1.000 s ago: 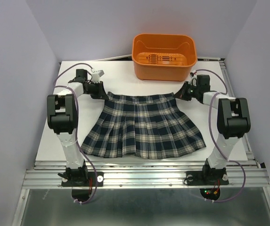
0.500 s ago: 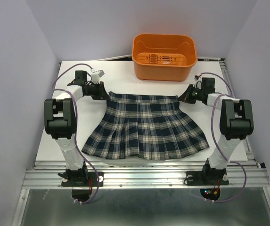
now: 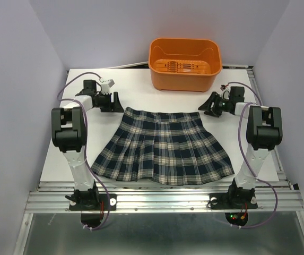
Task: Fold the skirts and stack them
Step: Flatten the skirt out
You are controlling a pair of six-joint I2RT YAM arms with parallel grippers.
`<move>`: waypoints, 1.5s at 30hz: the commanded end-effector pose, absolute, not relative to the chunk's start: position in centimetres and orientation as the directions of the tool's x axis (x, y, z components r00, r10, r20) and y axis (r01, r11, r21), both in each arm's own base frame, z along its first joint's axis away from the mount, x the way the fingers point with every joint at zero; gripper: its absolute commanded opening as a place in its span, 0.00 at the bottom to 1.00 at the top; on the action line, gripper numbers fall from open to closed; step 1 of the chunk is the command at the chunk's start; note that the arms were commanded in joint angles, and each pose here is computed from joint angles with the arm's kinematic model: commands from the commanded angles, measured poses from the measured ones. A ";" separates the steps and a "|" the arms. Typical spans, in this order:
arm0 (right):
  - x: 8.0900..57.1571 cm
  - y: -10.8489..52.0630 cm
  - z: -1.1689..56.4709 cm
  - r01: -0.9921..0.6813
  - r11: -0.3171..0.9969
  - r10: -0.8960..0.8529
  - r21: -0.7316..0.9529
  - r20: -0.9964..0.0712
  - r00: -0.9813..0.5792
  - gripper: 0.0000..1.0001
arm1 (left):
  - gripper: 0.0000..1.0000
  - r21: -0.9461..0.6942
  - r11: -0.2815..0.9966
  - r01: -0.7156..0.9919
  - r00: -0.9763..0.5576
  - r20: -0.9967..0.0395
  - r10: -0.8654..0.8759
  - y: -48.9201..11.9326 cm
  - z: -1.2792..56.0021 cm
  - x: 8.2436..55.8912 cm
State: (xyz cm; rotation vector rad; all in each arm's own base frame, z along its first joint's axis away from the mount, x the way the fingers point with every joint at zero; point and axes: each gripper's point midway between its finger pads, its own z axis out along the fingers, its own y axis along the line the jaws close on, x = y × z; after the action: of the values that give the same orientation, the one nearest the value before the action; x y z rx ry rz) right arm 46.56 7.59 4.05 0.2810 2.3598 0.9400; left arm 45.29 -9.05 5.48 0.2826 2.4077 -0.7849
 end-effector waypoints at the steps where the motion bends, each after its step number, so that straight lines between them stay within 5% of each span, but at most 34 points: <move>1: 45.6 7.3 1.2 0.061 0.729 0.409 0.682 -0.362 -0.838 0.63 | 0.78 -0.473 0.775 0.418 -0.773 -0.634 0.030 -10.2 6.9 46.8; 18: 41.5 9.6 -2.6 0.064 0.722 0.321 0.689 -0.252 -0.913 0.48 | 0.72 -0.495 0.770 0.402 -0.812 -0.582 0.050 -12.4 4.1 46.8; 24: 42.0 9.8 -2.3 0.036 0.732 0.308 0.680 -0.283 -0.908 0.28 | 0.66 -0.495 0.770 0.404 -0.815 -0.576 0.057 -12.6 3.8 46.4; 30: 44.4 9.7 1.6 -0.049 0.741 0.292 0.670 -0.387 -0.874 0.01 | 0.46 -0.485 0.765 0.424 -0.798 -0.600 0.063 -12.7 4.9 46.3; 38: 47.4 9.5 11.6 -0.224 0.754 0.267 0.618 -0.599 -0.755 0.01 | 0.02 -0.424 0.747 0.513 -0.686 -0.726 0.059 -13.1 12.8 48.0; 45: 49.6 8.6 23.1 -0.343 0.796 0.253 0.499 -0.788 -0.561 0.01 | 0.00 -0.332 0.723 0.605 -0.536 -0.842 0.062 -13.4 22.2 48.1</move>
State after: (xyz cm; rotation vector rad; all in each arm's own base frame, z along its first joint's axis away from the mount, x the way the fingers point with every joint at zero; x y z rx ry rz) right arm 48.03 9.68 15.29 0.0153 2.2030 0.9029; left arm 47.73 -13.14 12.31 0.4051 2.2678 -0.8241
